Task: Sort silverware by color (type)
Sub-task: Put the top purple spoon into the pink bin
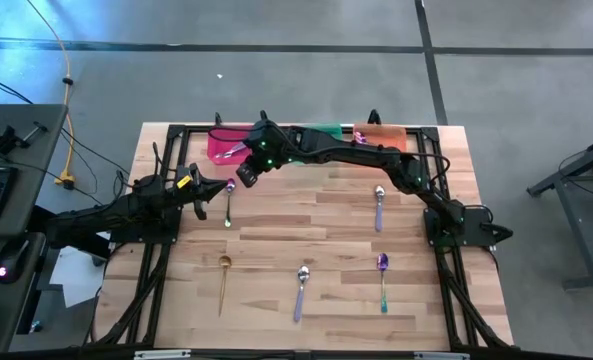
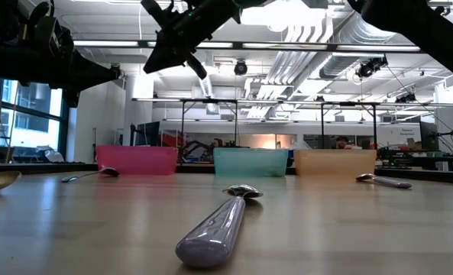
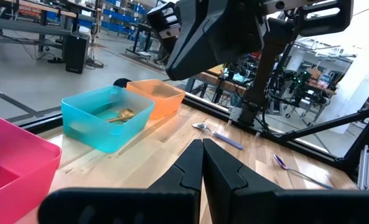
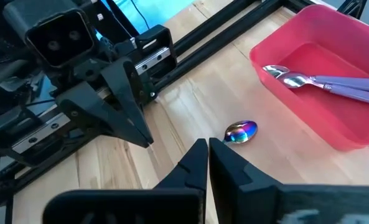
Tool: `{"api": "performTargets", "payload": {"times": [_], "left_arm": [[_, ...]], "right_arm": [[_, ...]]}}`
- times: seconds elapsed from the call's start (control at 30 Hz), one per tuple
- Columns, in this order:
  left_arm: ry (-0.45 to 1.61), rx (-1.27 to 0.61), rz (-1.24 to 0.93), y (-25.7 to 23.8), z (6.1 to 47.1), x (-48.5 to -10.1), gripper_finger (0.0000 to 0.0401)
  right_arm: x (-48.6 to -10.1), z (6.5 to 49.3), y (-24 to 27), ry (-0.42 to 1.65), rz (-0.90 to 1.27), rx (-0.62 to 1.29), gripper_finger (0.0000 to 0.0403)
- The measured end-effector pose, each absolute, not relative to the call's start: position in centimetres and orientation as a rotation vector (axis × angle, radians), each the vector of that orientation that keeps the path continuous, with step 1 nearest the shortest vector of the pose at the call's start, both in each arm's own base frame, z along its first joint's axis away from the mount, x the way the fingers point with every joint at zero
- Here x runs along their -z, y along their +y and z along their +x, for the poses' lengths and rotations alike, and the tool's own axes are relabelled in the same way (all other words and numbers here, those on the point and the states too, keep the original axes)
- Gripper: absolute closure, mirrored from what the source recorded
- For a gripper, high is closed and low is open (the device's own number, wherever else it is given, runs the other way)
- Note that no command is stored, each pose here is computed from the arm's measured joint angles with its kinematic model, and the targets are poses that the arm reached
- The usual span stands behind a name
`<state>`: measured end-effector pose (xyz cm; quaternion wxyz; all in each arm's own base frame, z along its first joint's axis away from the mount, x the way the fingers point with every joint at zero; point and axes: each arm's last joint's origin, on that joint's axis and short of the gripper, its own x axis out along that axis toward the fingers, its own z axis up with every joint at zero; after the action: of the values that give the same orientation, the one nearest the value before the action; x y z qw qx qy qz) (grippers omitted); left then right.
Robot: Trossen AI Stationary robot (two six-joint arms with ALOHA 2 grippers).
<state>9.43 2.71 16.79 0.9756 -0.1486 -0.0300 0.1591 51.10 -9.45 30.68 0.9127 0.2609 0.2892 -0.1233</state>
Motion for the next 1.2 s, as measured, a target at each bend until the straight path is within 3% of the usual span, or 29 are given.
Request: {"api": "performTargets", "payload": {"times": [0.67, 1.2], "left_arm": [[-0.06, -0.321, -0.3, 2.7, 9.4, -16.8, 0.0401], [-0.06, -0.32, -0.299, 2.7, 9.4, -16.8, 0.0401]], "right_arm": [[-30.6, 51.0, -9.6, 0.616, 0.314, 0.263, 0.0403], [-25.1, 51.4, -8.5, 0.733, 0.269, 0.145, 0.0403]]}}
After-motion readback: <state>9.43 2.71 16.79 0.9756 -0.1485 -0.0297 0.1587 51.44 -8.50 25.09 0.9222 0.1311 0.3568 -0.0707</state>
